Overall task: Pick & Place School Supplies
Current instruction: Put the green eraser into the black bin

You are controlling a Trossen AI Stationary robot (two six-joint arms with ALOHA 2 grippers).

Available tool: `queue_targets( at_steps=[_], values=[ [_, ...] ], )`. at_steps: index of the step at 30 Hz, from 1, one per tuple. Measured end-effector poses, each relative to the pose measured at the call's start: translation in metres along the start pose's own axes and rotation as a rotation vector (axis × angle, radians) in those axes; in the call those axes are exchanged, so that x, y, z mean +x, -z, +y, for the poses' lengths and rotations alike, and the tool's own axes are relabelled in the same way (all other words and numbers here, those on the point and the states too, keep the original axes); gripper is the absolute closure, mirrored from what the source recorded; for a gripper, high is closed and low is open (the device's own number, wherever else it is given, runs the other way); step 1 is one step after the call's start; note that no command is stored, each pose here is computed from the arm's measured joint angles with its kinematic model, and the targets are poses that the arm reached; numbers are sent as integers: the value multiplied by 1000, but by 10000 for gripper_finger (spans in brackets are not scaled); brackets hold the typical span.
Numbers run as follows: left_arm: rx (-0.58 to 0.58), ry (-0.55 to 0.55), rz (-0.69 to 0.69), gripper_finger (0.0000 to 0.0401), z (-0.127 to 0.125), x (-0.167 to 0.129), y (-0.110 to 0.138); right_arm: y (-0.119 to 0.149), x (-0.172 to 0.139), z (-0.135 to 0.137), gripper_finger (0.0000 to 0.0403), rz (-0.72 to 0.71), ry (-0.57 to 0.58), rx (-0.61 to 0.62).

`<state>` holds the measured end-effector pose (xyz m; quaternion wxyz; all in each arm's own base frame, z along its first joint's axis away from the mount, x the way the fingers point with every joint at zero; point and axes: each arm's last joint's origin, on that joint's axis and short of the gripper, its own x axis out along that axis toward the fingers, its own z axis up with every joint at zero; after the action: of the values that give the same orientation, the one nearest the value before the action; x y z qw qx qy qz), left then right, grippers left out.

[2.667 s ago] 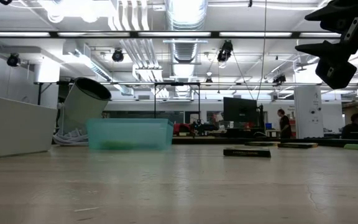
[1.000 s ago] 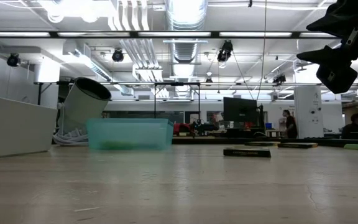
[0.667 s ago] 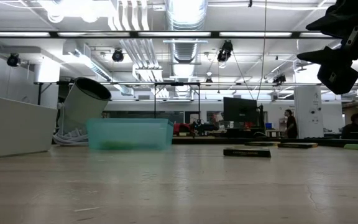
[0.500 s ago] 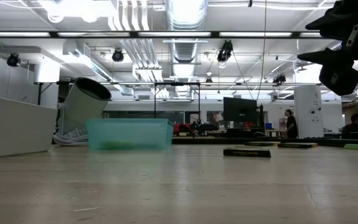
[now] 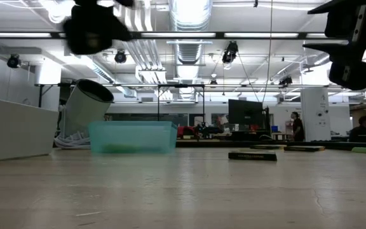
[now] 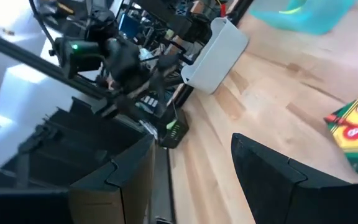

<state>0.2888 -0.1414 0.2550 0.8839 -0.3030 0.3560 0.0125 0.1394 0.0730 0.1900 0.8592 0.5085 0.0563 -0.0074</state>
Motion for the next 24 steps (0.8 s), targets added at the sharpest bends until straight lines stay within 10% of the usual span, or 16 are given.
queue_targets(
  at_steps=[8,14,24],
  values=[
    [52,-260,-525,229,28,-4,-63,-12,3,22,197,-104,30,-48],
    [-4,-329,-604,229,55,-14,-92,-34,0,55,198,-117,266,-212],
    [-65,-183,-558,229,122,-33,-146,-89,-51,84,198,-182,865,43]
  ],
)
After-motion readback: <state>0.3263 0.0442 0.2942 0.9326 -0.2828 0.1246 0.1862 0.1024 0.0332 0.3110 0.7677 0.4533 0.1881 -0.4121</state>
